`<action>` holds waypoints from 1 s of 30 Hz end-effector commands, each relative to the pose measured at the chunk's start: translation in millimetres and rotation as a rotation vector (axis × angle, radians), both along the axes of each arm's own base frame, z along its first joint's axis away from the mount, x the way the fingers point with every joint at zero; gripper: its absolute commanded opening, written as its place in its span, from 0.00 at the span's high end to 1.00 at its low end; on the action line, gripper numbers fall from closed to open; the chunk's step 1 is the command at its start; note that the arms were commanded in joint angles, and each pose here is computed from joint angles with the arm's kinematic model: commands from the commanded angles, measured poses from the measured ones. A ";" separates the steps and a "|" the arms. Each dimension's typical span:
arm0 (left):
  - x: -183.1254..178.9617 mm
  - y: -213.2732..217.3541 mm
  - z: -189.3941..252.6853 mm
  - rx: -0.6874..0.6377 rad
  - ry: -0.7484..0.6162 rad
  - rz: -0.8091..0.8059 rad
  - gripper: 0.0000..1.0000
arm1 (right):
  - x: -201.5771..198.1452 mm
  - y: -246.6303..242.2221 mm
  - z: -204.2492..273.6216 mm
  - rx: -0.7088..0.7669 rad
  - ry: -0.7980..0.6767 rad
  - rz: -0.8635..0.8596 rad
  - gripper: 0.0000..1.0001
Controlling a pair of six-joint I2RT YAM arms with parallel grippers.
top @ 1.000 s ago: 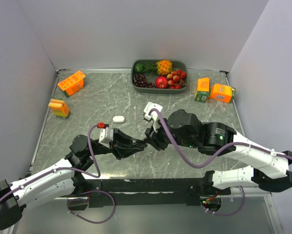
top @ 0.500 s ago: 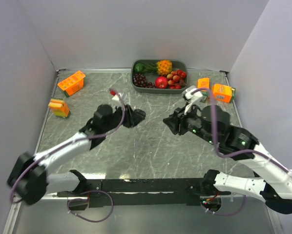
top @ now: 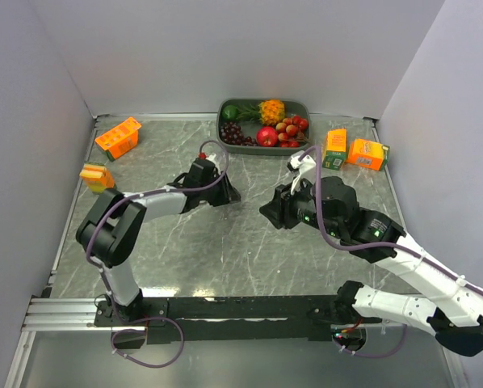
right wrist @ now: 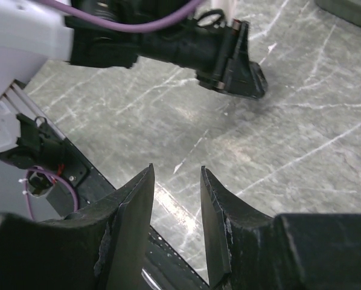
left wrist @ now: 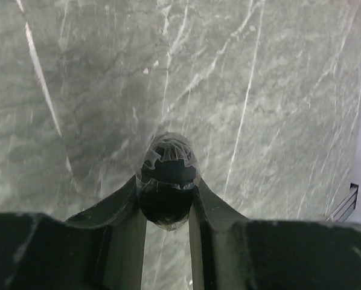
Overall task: Insert the wireless bluetooth earbuds into the charging case
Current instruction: Place the charging case at the center of the board.
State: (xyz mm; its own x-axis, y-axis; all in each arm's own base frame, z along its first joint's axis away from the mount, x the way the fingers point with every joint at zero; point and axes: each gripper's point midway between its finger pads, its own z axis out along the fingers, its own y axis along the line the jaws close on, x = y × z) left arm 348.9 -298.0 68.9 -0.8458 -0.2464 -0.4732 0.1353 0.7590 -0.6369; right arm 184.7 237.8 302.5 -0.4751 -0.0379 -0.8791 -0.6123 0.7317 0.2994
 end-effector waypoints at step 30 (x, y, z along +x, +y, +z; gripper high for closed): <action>-3.5 20.9 -31.4 0.047 0.132 0.013 0.46 | 5.0 -6.7 14.4 0.061 -0.031 -0.020 0.55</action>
